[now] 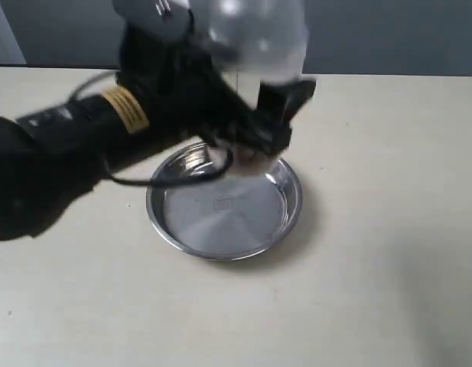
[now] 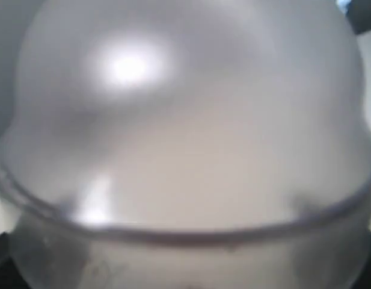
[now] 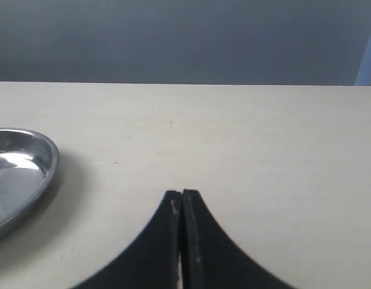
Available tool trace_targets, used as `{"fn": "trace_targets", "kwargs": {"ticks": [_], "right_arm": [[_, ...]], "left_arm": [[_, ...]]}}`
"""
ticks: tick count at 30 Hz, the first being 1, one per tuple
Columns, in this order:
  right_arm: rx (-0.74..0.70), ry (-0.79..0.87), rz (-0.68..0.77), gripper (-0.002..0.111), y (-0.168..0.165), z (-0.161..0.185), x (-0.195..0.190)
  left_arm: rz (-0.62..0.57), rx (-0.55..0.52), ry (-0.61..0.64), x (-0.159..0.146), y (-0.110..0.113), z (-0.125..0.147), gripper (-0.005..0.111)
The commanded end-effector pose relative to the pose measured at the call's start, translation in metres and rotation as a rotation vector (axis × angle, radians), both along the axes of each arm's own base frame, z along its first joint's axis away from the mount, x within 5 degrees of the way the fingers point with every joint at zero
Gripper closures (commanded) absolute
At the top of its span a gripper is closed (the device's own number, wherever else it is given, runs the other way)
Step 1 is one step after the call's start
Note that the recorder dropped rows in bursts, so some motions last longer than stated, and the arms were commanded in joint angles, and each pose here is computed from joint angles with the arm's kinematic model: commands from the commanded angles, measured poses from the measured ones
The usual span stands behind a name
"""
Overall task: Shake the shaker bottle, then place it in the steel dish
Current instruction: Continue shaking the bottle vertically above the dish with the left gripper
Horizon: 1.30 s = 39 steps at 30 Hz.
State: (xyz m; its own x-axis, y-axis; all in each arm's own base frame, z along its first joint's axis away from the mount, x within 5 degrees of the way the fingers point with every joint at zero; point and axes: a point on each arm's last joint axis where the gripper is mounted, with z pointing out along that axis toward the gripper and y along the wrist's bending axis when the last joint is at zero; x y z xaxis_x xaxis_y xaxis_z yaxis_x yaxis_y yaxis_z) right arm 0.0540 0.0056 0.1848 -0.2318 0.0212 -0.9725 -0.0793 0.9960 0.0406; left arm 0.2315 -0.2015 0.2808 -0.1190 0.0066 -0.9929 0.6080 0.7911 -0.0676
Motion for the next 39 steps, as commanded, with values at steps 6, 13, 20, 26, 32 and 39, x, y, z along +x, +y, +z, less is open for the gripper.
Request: {"fn": "trace_targets", "kwargs": {"ticks": [6,13,20,26,32,39], "right_arm": [[0.000,-0.015,0.001,0.109,0.000,0.001,0.000],[0.000,-0.015,0.001,0.109,0.000,0.001,0.000],[0.000,-0.015,0.001,0.109,0.000,0.001,0.000],[0.000,-0.015,0.001,0.109,0.000,0.001,0.000],[0.000,-0.015,0.001,0.109,0.000,0.001,0.000],[0.000,-0.015,0.001,0.109,0.000,0.001,0.000]], "left_arm": [[-0.026,-0.077,-0.218,-0.009,0.003,0.042,0.106],[0.182,0.018,0.176,0.011,0.020,-0.046,0.106],[0.159,0.023,0.044,0.002,0.024,-0.008,0.106],[0.101,-0.026,-0.122,-0.008,0.015,0.021,0.106],[0.049,0.009,-0.132,-0.004,0.001,0.002,0.106],[0.134,0.048,0.072,0.010,0.005,-0.025,0.106]]}}
